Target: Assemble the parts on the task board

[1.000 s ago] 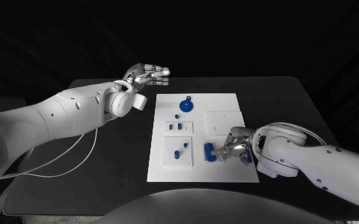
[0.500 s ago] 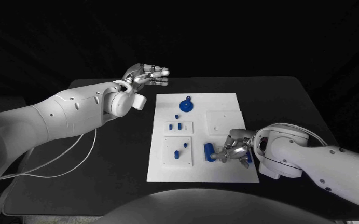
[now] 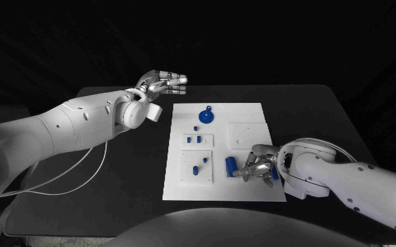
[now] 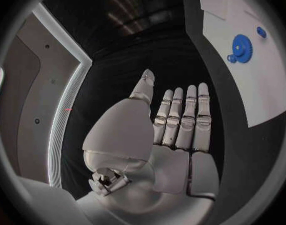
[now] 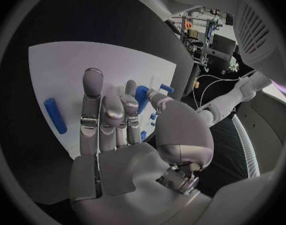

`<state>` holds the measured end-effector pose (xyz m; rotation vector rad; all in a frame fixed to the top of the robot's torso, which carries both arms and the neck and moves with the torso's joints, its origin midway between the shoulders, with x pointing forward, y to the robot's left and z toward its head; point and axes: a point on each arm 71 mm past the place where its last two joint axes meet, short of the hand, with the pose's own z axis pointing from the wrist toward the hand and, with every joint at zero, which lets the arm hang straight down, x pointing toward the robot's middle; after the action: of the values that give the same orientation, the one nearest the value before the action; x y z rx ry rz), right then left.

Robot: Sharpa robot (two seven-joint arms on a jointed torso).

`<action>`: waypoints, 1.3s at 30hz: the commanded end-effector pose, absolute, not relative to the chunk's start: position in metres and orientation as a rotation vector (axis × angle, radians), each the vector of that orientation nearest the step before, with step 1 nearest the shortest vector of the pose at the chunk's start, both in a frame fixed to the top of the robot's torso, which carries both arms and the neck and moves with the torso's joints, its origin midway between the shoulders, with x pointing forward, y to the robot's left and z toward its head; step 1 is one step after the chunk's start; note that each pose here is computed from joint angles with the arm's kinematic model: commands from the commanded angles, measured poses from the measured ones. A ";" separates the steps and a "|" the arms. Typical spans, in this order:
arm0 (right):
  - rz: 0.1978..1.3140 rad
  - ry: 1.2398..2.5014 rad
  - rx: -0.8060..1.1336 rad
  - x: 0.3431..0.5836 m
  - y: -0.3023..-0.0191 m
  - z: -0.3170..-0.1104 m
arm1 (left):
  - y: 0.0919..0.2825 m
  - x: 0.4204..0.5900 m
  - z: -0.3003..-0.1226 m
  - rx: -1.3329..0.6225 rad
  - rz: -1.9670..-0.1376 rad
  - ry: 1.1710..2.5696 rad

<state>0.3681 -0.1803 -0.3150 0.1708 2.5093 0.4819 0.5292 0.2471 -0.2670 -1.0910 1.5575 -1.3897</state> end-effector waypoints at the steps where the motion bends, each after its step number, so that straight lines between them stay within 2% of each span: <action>1: 0.441 2.493 0.204 0.370 -0.182 -0.317 | 0.245 0.528 -0.267 -1.087 -1.409 1.569; 22: 0.362 2.609 0.163 0.365 -0.180 -0.332 | 0.244 0.527 -0.268 -1.092 -1.414 1.606; 31: 0.328 2.609 0.187 0.365 -0.181 -0.336 | 0.241 0.526 -0.269 -1.116 -1.431 1.625; 39: 0.342 2.608 0.179 0.363 -0.181 -0.335 | 0.244 0.527 -0.270 -1.124 -1.424 1.629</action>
<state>0.3688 -0.1769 -0.3281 0.1965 2.5681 0.4034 0.5269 0.2451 -0.2702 -1.1153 1.6199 -1.4012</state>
